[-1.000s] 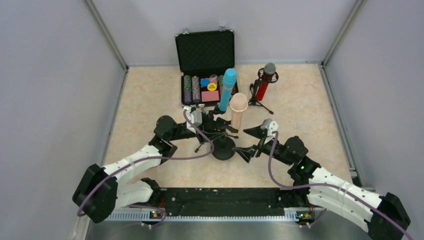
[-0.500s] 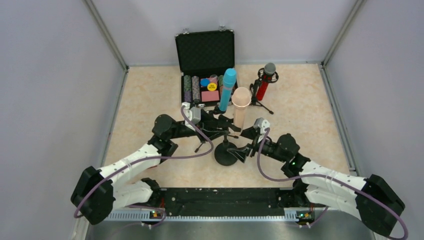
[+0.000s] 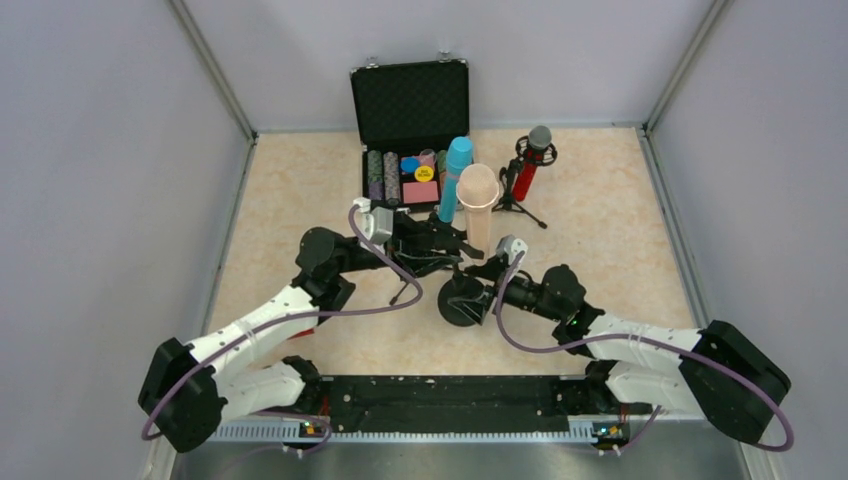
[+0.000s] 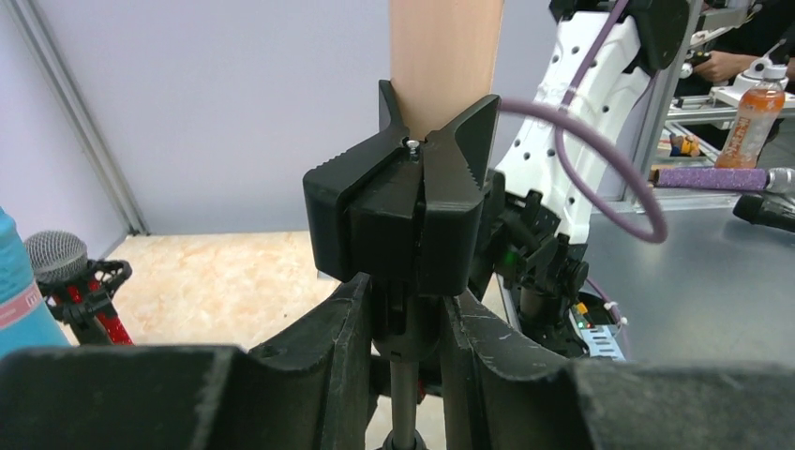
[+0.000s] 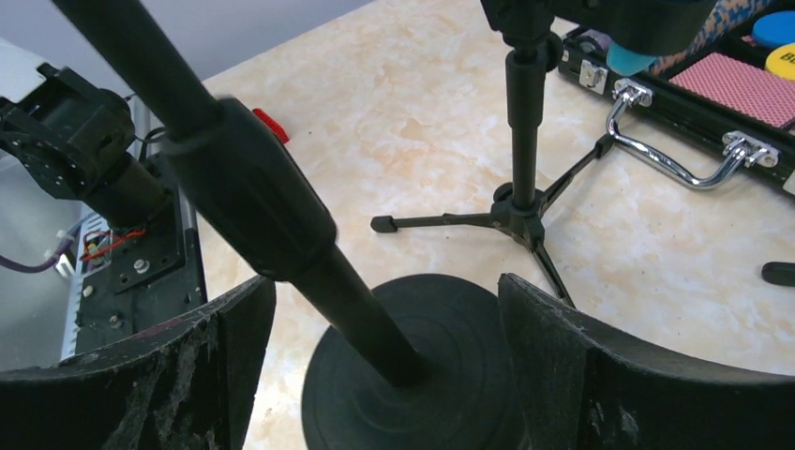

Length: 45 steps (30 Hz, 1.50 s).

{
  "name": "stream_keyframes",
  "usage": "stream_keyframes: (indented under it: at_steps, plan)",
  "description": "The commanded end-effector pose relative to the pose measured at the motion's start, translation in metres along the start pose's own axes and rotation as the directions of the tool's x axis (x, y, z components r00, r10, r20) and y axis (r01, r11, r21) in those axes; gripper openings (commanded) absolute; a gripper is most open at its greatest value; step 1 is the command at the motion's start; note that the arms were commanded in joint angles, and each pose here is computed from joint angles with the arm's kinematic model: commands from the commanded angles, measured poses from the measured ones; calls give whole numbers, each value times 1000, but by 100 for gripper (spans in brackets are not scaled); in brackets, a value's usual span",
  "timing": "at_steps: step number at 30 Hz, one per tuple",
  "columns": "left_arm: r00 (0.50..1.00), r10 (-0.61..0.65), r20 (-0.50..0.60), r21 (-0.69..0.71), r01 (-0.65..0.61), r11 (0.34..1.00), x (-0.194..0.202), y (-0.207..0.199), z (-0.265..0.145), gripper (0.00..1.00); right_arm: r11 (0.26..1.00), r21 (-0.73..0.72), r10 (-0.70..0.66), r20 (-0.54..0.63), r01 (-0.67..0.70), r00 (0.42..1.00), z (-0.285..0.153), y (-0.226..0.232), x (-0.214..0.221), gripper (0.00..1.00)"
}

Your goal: Attach the microphones to the stand

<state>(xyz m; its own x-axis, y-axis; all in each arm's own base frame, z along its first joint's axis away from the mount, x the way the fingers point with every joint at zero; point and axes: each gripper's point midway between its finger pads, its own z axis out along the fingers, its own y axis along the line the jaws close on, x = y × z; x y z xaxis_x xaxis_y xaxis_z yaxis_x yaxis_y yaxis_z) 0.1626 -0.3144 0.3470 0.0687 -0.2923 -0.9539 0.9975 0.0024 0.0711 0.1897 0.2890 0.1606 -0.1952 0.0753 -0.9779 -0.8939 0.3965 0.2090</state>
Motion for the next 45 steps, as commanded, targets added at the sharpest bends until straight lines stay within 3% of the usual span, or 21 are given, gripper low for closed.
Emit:
stream_keyframes:
  at_steps: [1,12,28,45]
  plan:
    - [962,169,216,19,-177,984,-87,-18,5,0,1000,-24,-8,19,8,1000,3,6,2,85]
    - [937,189,293,-35,-187,982,-122,-28,-5,0,999,39,18,-31,-17,999,-2,-7,30,84]
    - [986,135,101,-202,-112,973,-54,17,-11,0,998,56,5,71,-9,997,-5,-1,-21,93]
    - [997,79,8,-351,-71,934,-25,53,-38,0,994,80,74,42,-77,996,-11,-8,-5,93]
